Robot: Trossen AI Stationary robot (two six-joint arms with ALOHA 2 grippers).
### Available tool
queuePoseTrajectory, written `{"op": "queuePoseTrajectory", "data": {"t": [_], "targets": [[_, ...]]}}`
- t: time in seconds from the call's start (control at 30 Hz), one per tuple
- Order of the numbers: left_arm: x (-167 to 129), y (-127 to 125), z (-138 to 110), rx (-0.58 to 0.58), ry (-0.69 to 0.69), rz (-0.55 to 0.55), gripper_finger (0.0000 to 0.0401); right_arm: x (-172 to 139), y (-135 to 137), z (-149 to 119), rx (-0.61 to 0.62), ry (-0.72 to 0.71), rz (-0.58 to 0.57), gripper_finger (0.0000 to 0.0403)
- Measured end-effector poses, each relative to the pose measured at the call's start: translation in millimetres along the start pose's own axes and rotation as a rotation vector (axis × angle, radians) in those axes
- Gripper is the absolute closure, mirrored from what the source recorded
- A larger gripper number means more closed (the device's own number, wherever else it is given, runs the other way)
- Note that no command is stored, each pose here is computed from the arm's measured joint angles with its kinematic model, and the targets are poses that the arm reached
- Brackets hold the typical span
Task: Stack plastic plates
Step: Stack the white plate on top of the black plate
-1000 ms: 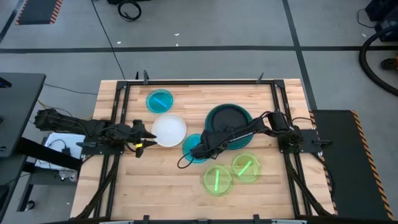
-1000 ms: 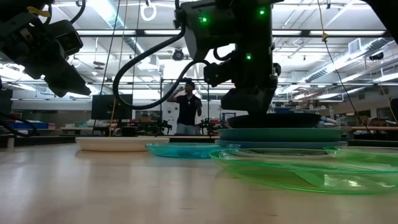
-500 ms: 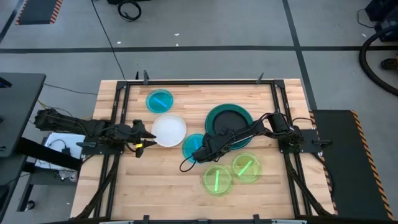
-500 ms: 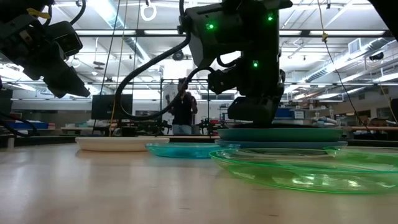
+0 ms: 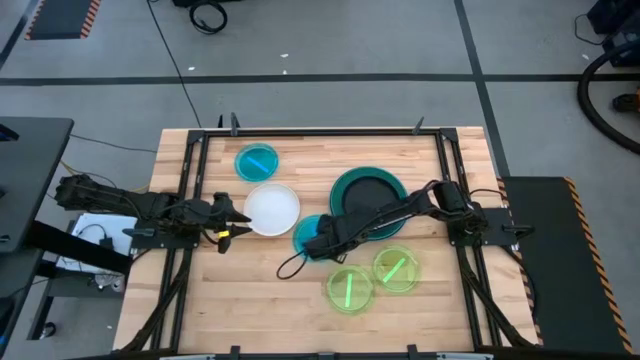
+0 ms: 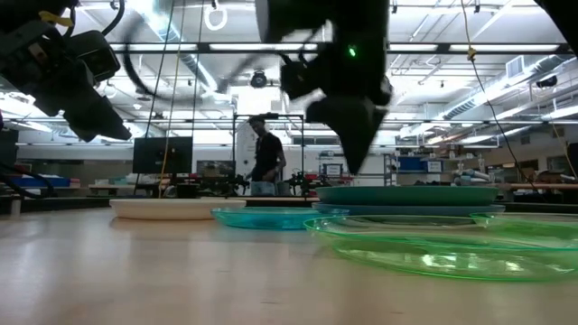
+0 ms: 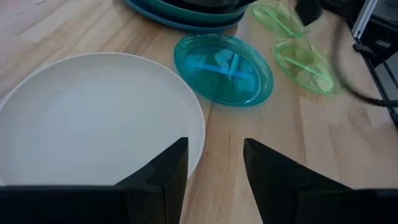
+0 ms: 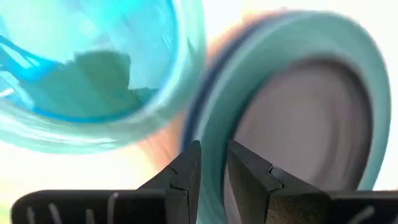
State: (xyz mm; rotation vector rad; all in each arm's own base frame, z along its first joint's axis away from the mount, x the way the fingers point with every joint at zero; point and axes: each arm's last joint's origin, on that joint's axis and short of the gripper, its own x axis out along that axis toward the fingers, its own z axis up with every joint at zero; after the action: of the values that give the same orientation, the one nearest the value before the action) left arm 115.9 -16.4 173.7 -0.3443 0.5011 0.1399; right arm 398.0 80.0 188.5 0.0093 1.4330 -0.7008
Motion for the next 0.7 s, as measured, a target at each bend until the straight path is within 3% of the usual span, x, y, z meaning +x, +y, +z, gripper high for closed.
{"op": "queuePoseTrajectory", "data": {"t": [0.2, 0.43, 0.57, 0.7], "targets": [[0, 0, 0, -0.001, -0.004, -0.002, 0.0239, -15, 20, 23, -0.294, -0.321, 0.060, 0.0314], [0, 0, 0, -0.007, -0.004, -0.002, 0.0239, -18, 44, 49, -0.581, -0.670, 0.263, 0.0314], [0, 0, 0, -0.002, -0.005, -0.002, 0.0239, -13, 46, 56, -0.656, -0.783, 0.275, 0.0314], [0, -2, 3, -0.007, -0.030, -0.018, 0.0239, -2, 38, 62, -0.669, -0.783, 0.252, 0.0314]]}}
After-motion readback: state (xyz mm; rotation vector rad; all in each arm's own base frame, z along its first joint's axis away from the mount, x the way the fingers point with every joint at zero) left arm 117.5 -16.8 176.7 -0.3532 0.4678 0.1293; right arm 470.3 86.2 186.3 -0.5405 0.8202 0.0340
